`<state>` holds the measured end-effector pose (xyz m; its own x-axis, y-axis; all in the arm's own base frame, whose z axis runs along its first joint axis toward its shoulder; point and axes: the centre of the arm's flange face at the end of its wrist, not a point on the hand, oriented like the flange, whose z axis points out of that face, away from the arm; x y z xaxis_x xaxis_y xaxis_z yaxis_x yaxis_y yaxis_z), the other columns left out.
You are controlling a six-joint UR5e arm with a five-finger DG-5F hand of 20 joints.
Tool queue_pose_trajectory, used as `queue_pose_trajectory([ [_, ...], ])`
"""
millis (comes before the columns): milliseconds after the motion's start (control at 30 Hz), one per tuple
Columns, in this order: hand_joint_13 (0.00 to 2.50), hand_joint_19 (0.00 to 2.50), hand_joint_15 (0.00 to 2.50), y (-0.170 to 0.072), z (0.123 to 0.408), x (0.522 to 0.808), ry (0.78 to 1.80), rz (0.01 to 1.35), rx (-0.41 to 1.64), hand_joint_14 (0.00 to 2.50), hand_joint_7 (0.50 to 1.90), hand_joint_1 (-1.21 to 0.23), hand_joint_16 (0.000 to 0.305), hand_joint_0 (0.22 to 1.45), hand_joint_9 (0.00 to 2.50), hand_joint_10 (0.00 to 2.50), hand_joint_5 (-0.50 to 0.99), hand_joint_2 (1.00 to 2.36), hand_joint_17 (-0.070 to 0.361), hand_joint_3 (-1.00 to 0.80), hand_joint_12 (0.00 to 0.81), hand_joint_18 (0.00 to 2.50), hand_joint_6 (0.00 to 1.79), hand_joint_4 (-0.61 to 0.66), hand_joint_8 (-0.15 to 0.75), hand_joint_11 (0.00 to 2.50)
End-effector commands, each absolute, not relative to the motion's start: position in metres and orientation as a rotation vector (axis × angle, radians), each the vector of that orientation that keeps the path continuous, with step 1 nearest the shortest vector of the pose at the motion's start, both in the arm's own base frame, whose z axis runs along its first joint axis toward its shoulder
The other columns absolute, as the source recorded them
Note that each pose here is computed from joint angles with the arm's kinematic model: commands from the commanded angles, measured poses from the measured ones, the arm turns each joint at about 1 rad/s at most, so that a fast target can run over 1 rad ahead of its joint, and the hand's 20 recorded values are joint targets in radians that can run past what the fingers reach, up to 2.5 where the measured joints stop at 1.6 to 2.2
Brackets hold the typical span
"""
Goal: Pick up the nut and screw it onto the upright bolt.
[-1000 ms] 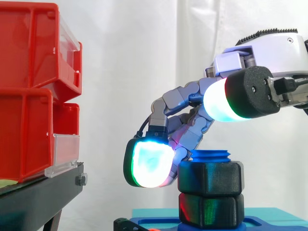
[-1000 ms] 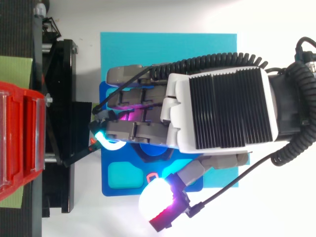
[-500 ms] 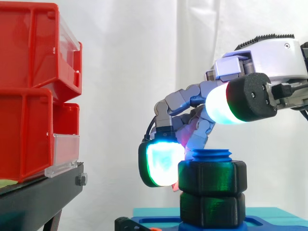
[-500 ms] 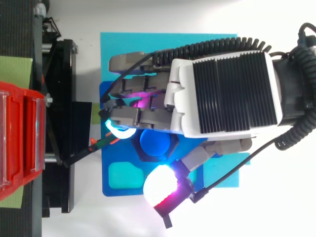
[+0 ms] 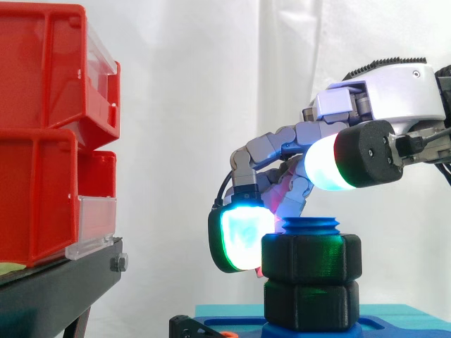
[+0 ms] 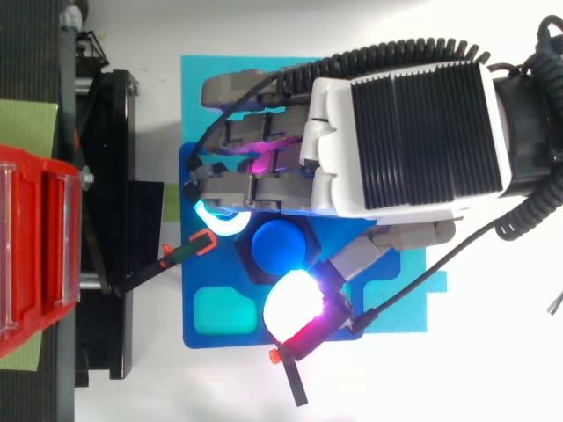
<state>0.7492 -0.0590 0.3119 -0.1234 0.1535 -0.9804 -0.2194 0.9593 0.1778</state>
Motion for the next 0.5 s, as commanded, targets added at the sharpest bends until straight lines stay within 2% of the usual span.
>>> queue_pose_trajectory([
  [0,0.66,0.00,0.00,-0.0611,0.3119,0.7490,1.664,0.316,-0.050,0.00,1.24,-0.19,0.026,0.53,0.93,0.00,-0.06,1.00,0.058,-0.50,0.276,0.31,0.50,0.25,0.287,0.00],
  [33,0.66,0.00,0.00,-0.0611,0.3119,0.7490,1.664,0.316,-0.050,0.00,1.16,-0.19,0.026,0.53,0.93,0.00,-0.07,1.00,0.059,-0.50,0.279,0.31,0.50,0.26,0.287,0.00],
  [67,0.66,0.00,0.00,-0.0600,0.3119,0.7491,1.664,0.317,-0.051,0.00,1.15,-0.19,0.026,0.53,0.93,0.00,-0.07,1.00,0.059,-0.50,0.281,0.31,0.50,0.26,0.287,0.00],
  [133,0.65,0.00,0.00,-0.0611,0.3119,0.7490,1.664,0.316,-0.050,0.00,0.98,-0.19,0.027,0.53,0.91,0.00,-0.09,1.00,0.061,-0.50,0.287,0.30,0.50,0.27,0.281,0.00],
  [467,0.62,0.00,0.00,-0.0612,0.3079,0.7477,1.671,0.316,-0.050,0.00,0.84,-0.13,0.030,0.51,0.87,0.00,-0.10,1.00,0.068,-0.50,0.295,0.28,0.50,0.24,0.274,0.00],
])
